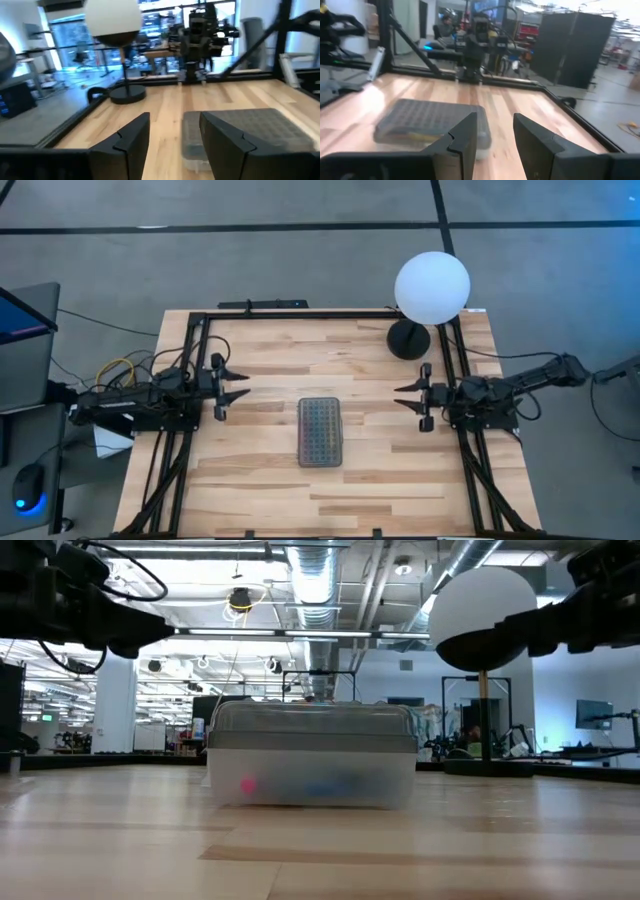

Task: Pick & place school supplies into a supply box
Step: Return to Home Position

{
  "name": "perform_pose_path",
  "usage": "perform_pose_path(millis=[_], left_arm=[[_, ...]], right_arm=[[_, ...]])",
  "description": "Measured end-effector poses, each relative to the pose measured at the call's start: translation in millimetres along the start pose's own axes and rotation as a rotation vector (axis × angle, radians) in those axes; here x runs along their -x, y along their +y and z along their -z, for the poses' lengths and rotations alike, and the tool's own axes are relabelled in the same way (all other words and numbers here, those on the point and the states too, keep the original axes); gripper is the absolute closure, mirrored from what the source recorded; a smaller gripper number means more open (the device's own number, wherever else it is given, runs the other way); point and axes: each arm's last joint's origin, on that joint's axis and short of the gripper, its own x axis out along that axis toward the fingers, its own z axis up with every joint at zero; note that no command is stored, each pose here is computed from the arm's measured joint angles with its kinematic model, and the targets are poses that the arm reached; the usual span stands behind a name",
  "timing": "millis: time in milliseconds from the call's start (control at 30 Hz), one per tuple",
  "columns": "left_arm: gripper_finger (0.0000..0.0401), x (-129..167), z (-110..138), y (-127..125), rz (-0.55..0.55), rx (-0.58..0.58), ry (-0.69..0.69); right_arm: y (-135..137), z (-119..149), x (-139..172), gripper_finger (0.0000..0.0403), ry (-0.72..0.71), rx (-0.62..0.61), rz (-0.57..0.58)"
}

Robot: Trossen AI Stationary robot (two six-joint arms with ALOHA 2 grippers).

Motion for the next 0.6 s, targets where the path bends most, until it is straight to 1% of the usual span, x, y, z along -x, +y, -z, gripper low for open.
perform_pose_path(millis=[100, 300, 433, 533, 600], left_arm=[[0.0233, 0.1, -1.4, -1.1, 0.040, 0.000, -0.018], [0.0233, 0.0, -2.2, -1.1, 0.042, -0.026, -0.028], [0.0233, 0.0, -0.8, -1.0, 0.036, -0.032, -0.015], [0.0233, 0.0, -1.1, -1.0, 0.035, -0.032, -0.018], [0.0233, 0.0, -0.9, -1.0, 0.035, -0.032, -0.017]], right_arm=[[1.8, -1.9, 0.5, 0.0282, -0.020, -0.005, -0.017], [3.3, -0.2, 0.8, 0.0282, -0.003, -0.002, -0.028], [1.3, 5.3, 0.7, 0.0282, 0.060, -0.004, 0.036], [-3.1, 4.3, 0.8, 0.0282, 0.050, 0.020, 0.080], [-6.1, 2.4, 1.8, 0.0282, 0.025, 0.031, 0.078]])
